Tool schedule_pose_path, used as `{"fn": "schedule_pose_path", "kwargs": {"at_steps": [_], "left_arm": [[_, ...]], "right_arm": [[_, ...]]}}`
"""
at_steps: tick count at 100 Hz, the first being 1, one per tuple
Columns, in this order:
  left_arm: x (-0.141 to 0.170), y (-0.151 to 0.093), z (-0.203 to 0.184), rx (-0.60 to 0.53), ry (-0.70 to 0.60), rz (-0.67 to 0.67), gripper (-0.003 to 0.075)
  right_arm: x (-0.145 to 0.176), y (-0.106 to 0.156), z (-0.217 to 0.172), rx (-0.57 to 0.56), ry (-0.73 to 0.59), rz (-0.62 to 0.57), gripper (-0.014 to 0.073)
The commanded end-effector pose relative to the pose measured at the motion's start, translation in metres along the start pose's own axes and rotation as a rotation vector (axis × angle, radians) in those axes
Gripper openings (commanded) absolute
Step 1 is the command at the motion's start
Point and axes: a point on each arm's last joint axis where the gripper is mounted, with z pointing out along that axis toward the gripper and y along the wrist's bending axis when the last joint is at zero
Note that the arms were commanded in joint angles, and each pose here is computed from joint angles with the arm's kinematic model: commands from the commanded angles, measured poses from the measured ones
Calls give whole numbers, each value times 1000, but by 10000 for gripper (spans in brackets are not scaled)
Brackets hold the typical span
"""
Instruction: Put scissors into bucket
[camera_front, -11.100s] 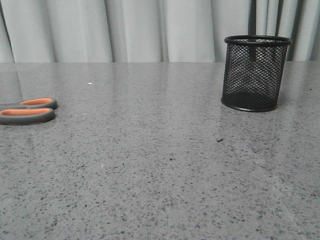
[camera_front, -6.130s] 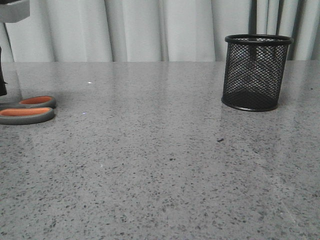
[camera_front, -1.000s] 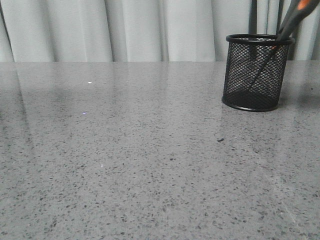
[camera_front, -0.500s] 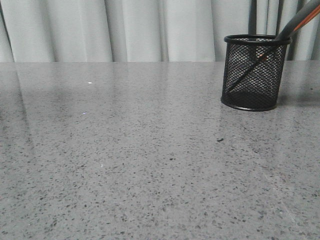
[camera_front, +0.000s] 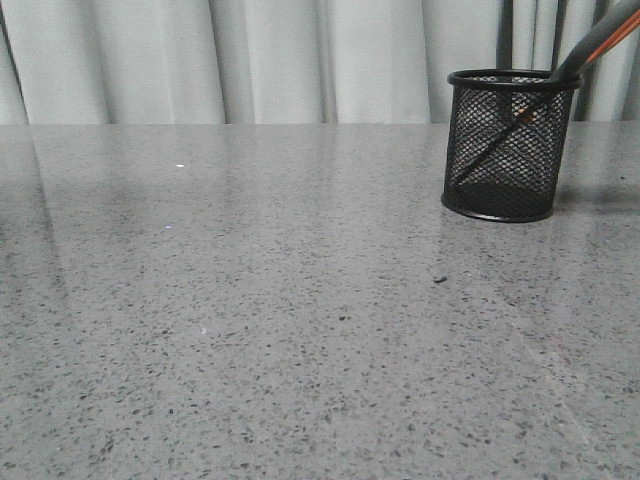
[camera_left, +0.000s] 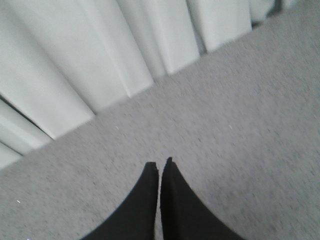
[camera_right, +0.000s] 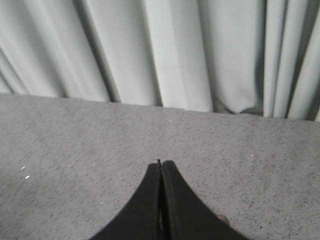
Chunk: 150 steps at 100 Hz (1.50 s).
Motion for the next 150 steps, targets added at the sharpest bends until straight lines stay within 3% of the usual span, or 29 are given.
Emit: {"fn": "schedule_pose_path", "kwargs": {"at_steps": [1, 23, 45, 61, 88, 150], "left_arm": [[-1, -5, -28, -95, -221, -34, -21], [76, -28, -44, -248, -457, -137, -20], [173, -56, -44, -348, -525, -171, -20], [215, -69, -45, -403, -593, -174, -20], [236, -75, -42, -415, -603, -175, -20], [238, -75, -40, -413, -593, -177, -20]], "right_arm": [[10, -3, -16, 50, -193, -1, -69], [86, -13, -27, 125, -274, 20, -69], [150, -18, -37, 162, -298, 27, -69], [176, -19, -42, 168, -296, 28, -69], [182, -19, -41, 167, -281, 29, -69], [182, -19, -41, 166, -277, 29, -69]]}}
